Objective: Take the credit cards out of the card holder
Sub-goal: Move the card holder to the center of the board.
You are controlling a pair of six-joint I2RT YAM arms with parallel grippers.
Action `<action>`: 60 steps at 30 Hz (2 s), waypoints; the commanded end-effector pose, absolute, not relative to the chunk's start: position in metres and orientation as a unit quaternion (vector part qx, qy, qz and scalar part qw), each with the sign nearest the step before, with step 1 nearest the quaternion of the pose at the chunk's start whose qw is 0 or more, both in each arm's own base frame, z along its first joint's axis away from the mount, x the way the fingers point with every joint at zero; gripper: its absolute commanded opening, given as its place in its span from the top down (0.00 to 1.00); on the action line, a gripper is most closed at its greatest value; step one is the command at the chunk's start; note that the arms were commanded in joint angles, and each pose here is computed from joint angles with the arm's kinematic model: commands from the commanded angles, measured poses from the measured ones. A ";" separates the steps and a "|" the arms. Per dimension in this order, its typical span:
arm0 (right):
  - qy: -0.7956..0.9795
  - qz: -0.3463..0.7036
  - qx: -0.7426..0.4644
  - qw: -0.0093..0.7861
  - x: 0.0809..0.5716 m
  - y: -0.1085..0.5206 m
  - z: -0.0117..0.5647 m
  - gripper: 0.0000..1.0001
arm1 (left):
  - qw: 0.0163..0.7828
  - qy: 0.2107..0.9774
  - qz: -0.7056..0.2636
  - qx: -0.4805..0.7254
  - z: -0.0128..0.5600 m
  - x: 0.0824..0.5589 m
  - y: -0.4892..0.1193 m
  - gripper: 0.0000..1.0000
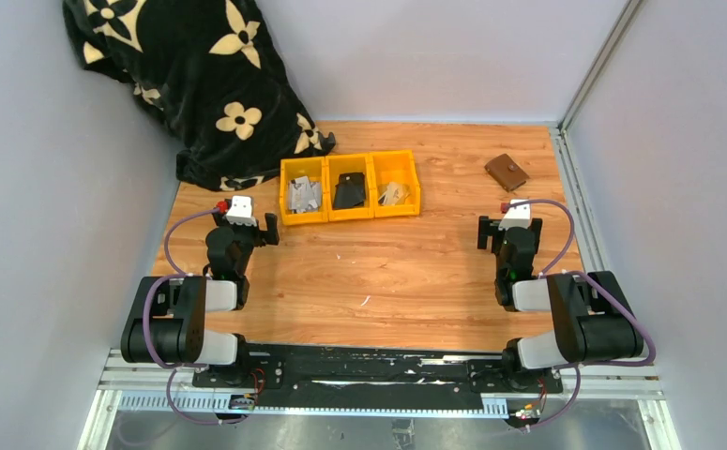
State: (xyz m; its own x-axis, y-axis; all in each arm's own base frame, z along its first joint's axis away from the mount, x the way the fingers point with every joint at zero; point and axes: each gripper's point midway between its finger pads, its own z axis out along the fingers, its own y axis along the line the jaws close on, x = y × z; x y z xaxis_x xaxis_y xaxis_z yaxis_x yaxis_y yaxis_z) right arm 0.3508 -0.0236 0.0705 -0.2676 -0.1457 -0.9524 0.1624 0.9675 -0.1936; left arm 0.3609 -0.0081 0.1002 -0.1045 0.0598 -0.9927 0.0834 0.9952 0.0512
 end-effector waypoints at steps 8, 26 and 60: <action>0.786 -0.121 -0.010 0.607 0.354 -0.022 0.071 0.05 | 0.673 0.738 -0.002 0.051 0.104 0.361 -0.007 0.00; 0.823 -0.139 0.078 0.545 0.358 -0.041 0.142 0.04 | 0.632 0.770 0.000 0.092 0.152 0.357 -0.011 0.00; 0.895 -0.106 0.168 0.400 0.538 -0.093 0.085 0.05 | 0.496 0.849 -0.088 0.158 0.245 0.323 -0.040 0.00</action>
